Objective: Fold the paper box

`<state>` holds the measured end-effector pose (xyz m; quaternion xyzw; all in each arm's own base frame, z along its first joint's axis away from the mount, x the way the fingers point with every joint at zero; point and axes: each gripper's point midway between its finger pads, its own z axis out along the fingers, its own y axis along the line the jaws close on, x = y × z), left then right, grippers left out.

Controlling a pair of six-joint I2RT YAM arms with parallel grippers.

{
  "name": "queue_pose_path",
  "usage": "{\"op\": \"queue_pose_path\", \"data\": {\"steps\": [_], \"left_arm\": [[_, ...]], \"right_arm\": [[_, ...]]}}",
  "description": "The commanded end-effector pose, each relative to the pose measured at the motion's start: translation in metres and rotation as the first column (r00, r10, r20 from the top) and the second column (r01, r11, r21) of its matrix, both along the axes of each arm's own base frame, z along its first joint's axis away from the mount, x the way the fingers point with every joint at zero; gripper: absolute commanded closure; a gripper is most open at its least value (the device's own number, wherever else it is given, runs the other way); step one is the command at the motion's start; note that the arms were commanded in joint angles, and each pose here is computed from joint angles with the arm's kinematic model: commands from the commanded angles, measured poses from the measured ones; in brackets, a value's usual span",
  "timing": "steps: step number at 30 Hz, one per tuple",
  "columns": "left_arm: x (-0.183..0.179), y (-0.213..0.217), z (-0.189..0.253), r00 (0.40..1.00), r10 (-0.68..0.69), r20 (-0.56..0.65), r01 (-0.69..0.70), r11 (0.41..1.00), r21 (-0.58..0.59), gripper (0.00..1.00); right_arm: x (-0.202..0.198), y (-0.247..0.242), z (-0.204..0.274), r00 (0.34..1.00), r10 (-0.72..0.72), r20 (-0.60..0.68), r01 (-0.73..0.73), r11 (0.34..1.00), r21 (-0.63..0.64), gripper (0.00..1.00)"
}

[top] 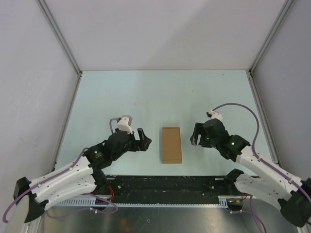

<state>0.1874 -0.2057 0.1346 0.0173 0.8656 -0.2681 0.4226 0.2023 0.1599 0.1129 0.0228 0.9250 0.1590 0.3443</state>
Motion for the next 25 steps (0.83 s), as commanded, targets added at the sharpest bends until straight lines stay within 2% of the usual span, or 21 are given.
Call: {"op": "queue_pose_path", "data": {"steps": [1, 2, 5, 8, 15, 19, 25], "left_arm": [[0.018, 0.029, 0.017, 0.993, 0.081, 0.088, -0.089, 0.992, 0.092, 0.00], [0.022, 0.032, 0.024, 0.990, 0.094, 0.106, -0.105, 0.990, 0.099, 0.00], [0.027, 0.038, 0.031, 0.985, 0.105, 0.136, -0.124, 0.983, 0.138, 0.00], [0.031, 0.049, 0.029, 0.978, 0.143, 0.152, -0.168, 0.971, 0.168, 0.00], [0.032, 0.057, 0.024, 0.972, 0.173, 0.158, -0.201, 0.963, 0.180, 0.00], [0.032, 0.057, 0.026, 0.971, 0.177, 0.160, -0.203, 0.965, 0.166, 0.00], [0.030, 0.061, 0.035, 0.964, 0.191, 0.187, -0.216, 0.968, 0.127, 0.00]], "right_arm": [[0.015, -0.031, 0.021, 0.988, -0.139, 0.064, 0.136, 0.989, 0.053, 0.14], [0.017, -0.037, 0.023, 0.982, -0.174, 0.066, 0.170, 0.983, 0.067, 0.08], [0.022, -0.054, 0.036, 0.953, -0.288, 0.092, 0.275, 0.953, 0.128, 0.00], [0.029, -0.068, 0.045, 0.922, -0.360, 0.143, 0.341, 0.929, 0.142, 0.00], [0.033, -0.063, 0.040, 0.930, -0.314, 0.192, 0.289, 0.946, 0.149, 0.00], [0.032, -0.056, 0.037, 0.933, -0.309, 0.182, 0.273, 0.941, 0.198, 0.00], [0.035, -0.054, 0.044, 0.924, -0.291, 0.248, 0.238, 0.945, 0.223, 0.00]]}}
